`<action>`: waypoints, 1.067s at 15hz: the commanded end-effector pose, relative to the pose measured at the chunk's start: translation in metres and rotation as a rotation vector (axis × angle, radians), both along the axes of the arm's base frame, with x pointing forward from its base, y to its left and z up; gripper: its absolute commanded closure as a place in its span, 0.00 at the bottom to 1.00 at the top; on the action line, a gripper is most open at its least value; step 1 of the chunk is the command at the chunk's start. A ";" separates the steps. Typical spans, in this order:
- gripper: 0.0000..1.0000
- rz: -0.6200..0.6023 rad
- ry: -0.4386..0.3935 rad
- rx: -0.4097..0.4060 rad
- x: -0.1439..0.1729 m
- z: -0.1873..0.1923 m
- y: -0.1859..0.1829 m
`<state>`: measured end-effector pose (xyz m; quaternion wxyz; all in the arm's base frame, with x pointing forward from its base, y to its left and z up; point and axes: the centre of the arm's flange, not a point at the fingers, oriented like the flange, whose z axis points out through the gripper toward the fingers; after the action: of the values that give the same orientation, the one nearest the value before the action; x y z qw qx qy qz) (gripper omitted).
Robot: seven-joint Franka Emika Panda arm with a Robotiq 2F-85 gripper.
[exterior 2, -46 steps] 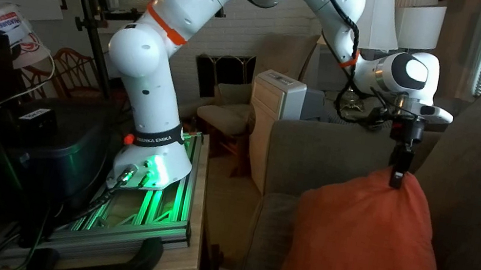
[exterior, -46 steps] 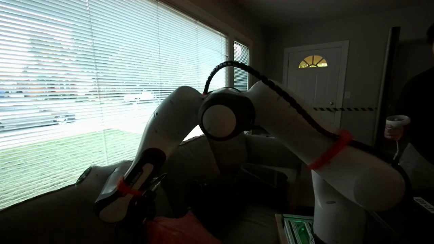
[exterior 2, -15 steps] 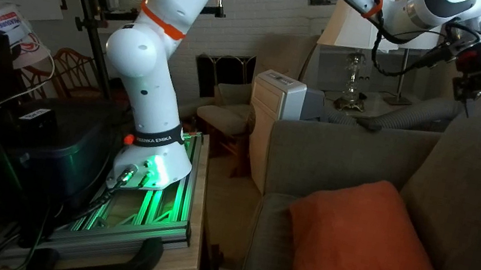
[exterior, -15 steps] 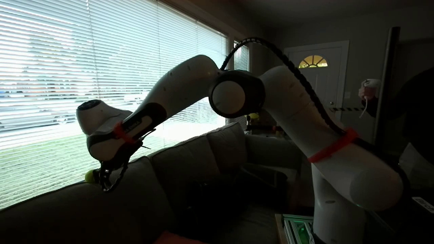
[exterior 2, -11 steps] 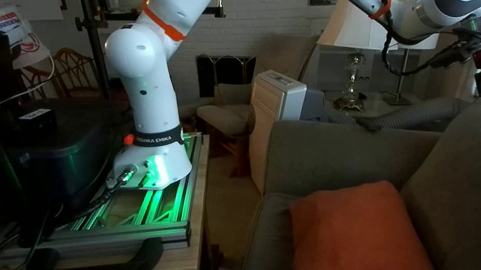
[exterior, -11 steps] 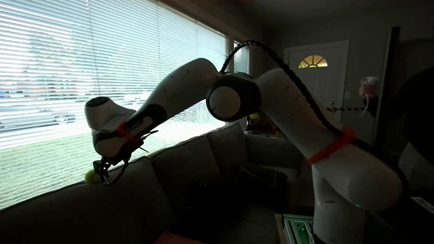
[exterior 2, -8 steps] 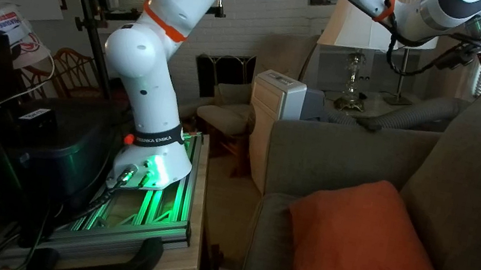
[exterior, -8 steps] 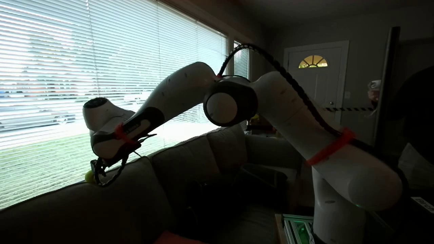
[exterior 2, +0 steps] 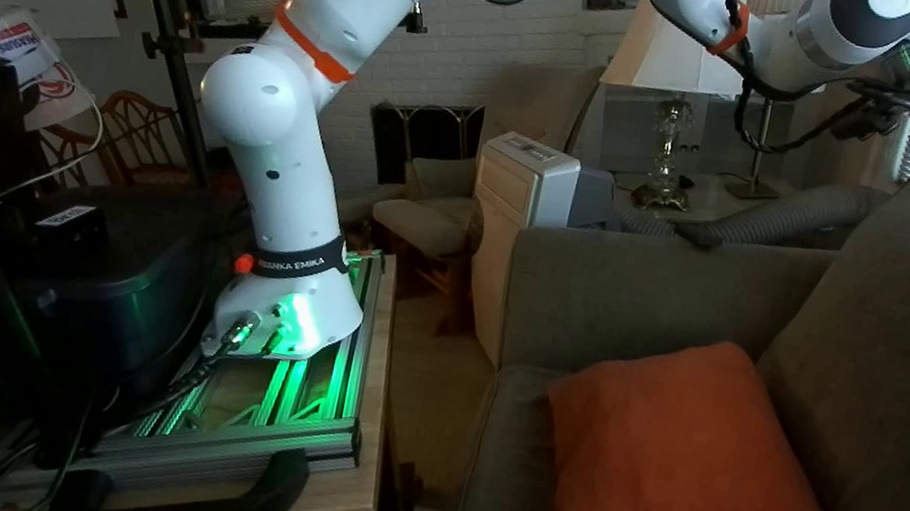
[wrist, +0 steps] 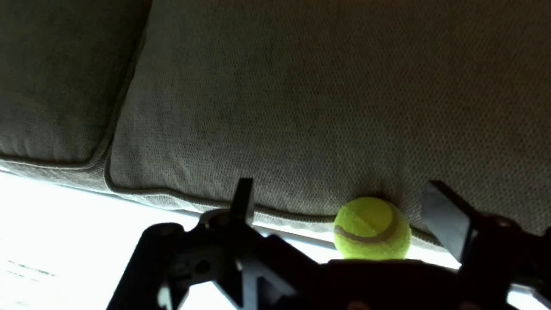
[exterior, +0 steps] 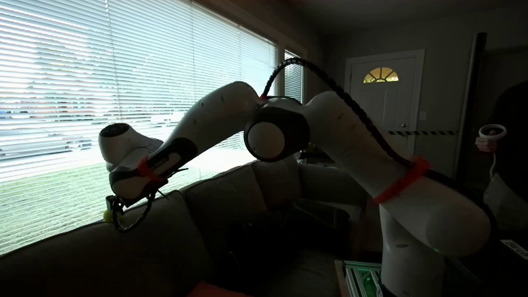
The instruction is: Move the orange pillow to the left then place the tennis ball on top of the orange pillow.
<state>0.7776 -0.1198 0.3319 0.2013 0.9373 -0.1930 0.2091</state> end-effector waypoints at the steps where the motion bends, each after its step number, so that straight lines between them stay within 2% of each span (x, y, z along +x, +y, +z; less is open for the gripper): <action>1: 0.00 -0.085 -0.125 0.012 0.036 -0.019 -0.016; 6: 0.00 -0.218 -0.285 0.047 0.079 -0.029 -0.032; 11: 0.00 -0.241 -0.403 0.105 0.107 -0.031 -0.020; 16: 0.00 -0.197 -0.434 0.090 0.121 -0.039 -0.024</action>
<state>0.8402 -0.1298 0.3029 0.1441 0.8606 -0.3372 0.3534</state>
